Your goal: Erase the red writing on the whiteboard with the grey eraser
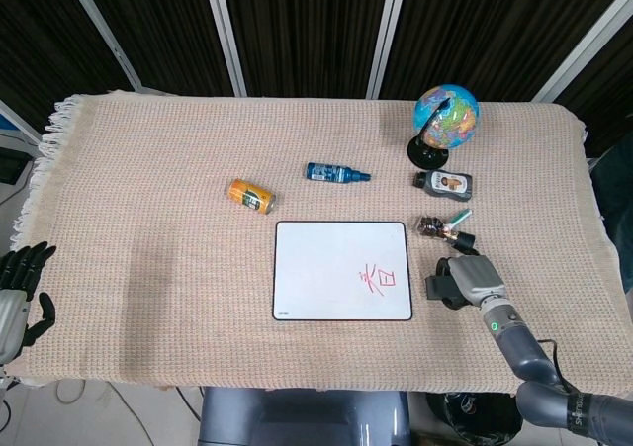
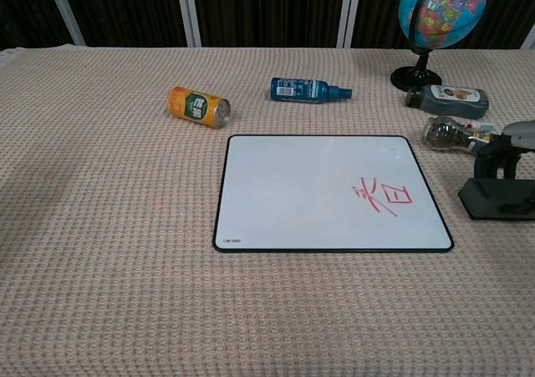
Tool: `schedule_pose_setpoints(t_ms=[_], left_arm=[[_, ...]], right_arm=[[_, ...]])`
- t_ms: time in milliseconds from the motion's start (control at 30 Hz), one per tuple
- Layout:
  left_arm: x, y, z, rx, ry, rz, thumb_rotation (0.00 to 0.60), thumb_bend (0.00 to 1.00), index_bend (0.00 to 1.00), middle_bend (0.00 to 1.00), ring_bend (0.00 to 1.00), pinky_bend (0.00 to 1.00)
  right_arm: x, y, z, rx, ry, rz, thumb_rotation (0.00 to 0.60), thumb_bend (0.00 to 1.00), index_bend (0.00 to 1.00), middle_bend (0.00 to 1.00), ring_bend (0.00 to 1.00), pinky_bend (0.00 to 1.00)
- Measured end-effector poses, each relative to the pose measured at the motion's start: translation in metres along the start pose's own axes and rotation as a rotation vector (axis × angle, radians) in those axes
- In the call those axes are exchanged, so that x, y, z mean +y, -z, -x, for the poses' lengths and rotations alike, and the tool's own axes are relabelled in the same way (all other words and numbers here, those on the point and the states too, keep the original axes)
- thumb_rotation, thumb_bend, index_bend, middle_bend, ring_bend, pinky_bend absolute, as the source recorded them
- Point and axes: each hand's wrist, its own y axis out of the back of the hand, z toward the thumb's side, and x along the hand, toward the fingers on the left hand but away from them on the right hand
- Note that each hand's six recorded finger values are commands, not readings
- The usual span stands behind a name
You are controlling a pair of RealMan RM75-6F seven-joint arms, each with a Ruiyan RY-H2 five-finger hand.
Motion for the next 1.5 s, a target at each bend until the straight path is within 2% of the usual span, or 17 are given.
schedule_pose_setpoints(t_ms=[333, 500, 700, 867, 1067, 1267, 1500], left_arm=[[0.000, 0.000, 0.000, -0.002, -0.002, 0.002, 0.600, 0.73, 0.09, 0.04, 0.00, 0.00], [0.000, 0.000, 0.000, 0.000, -0.003, 0.001, 0.600, 0.73, 0.09, 0.04, 0.00, 0.00], [0.001, 0.000, 0.000, 0.001, -0.005, 0.001, 0.600, 0.73, 0.09, 0.04, 0.00, 0.00], [0.001, 0.000, 0.000, -0.001, -0.003, 0.002, 0.600, 0.73, 0.09, 0.04, 0.00, 0.00], [0.001, 0.000, -0.001, -0.001, -0.004, 0.003, 0.600, 0.73, 0.09, 0.04, 0.00, 0.00], [0.001, 0.000, -0.001, -0.002, -0.002, 0.004, 0.600, 0.73, 0.09, 0.04, 0.00, 0.00], [0.001, 0.000, -0.001, -0.002, 0.000, 0.004, 0.600, 0.73, 0.09, 0.04, 0.00, 0.00]], right_arm=[[0.029, -0.022, -0.003, 0.071, 0.036, -0.056, 0.600, 0.47, 0.53, 0.54, 0.40, 0.16], [0.046, -0.049, 0.001, 0.124, 0.055, -0.117, 0.600, 0.47, 0.53, 0.54, 0.40, 0.16], [0.058, -0.087, 0.012, 0.172, 0.065, -0.130, 0.600, 0.47, 0.53, 0.54, 0.40, 0.16], [0.058, -0.119, 0.022, 0.200, 0.056, -0.132, 0.600, 0.47, 0.55, 0.55, 0.40, 0.16], [0.049, -0.145, 0.037, 0.205, 0.028, -0.117, 0.600, 0.47, 0.56, 0.56, 0.41, 0.16], [0.040, -0.158, 0.052, 0.193, 0.016, -0.133, 0.600, 0.47, 0.56, 0.56, 0.41, 0.16], [0.030, -0.156, 0.061, 0.167, 0.014, -0.183, 0.600, 0.47, 0.57, 0.57, 0.41, 0.16]])
